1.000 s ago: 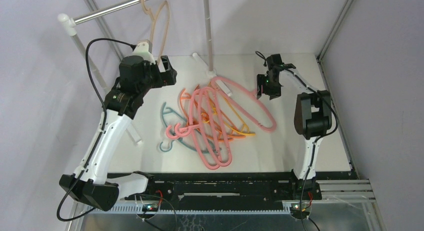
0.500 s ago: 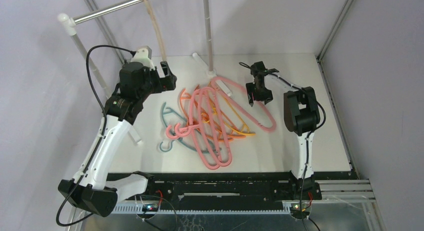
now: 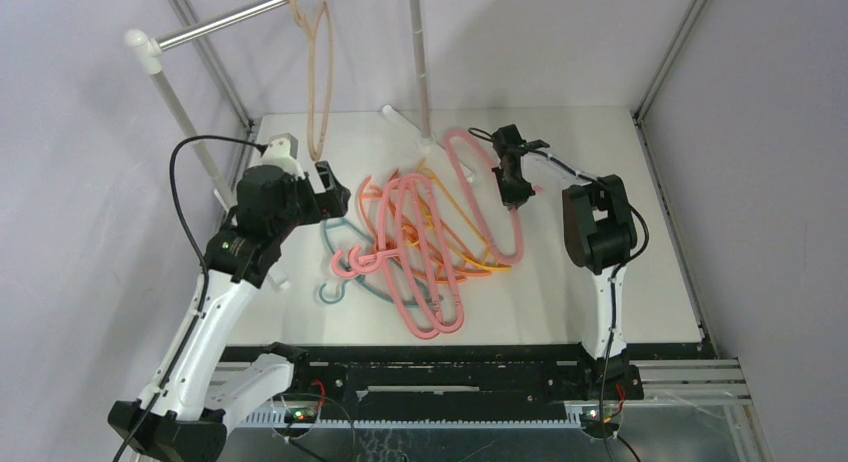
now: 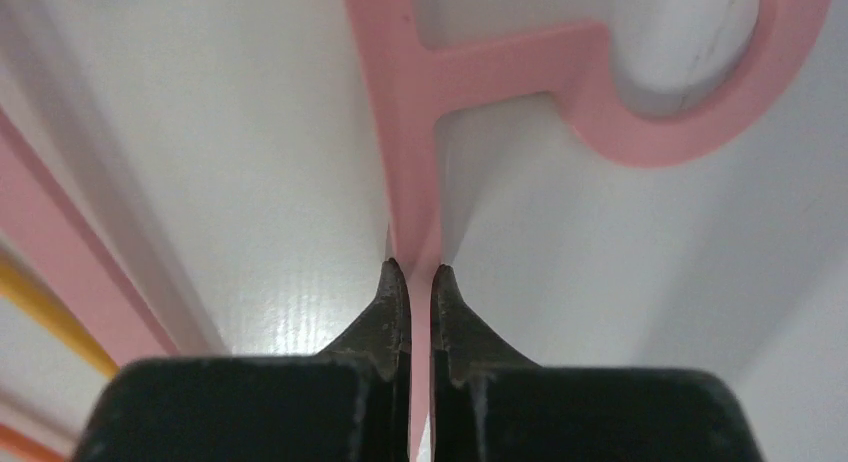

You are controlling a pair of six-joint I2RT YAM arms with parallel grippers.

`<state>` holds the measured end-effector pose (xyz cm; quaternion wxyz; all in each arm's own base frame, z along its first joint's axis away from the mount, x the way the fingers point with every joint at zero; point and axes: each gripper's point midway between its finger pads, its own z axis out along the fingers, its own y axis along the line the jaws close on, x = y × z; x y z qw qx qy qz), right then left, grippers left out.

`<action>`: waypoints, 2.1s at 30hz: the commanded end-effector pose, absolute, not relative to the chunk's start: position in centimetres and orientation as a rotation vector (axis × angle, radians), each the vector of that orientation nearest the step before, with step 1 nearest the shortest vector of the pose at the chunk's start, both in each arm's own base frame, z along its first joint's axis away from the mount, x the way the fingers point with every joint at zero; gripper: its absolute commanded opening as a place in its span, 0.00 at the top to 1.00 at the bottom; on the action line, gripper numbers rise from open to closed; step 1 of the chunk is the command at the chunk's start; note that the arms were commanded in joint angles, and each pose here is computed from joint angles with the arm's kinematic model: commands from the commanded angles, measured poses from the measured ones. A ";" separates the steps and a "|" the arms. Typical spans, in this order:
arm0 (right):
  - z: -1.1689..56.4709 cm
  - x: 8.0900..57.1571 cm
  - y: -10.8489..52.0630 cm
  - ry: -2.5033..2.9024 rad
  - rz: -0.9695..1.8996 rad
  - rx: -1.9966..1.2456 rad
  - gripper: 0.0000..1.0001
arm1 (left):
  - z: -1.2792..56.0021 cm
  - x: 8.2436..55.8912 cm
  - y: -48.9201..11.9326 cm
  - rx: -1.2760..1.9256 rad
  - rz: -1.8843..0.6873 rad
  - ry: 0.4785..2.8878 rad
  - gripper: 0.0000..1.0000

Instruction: Organize the hangers

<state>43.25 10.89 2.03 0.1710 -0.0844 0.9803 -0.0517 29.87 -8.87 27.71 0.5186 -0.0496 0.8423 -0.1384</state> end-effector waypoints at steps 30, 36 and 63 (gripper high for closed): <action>7.6 42.9 5.0 2.698 -0.230 -0.135 0.16 | 24.4 26.7 -13.9 -0.150 -0.649 2.013 0.00; 5.8 42.8 4.0 2.730 -0.181 -0.132 0.15 | 23.6 26.7 -14.0 -0.148 -0.648 2.026 0.01; 0.7 44.2 5.4 2.755 -0.020 -0.307 0.25 | 22.5 28.1 -14.1 -0.165 -0.618 2.049 0.00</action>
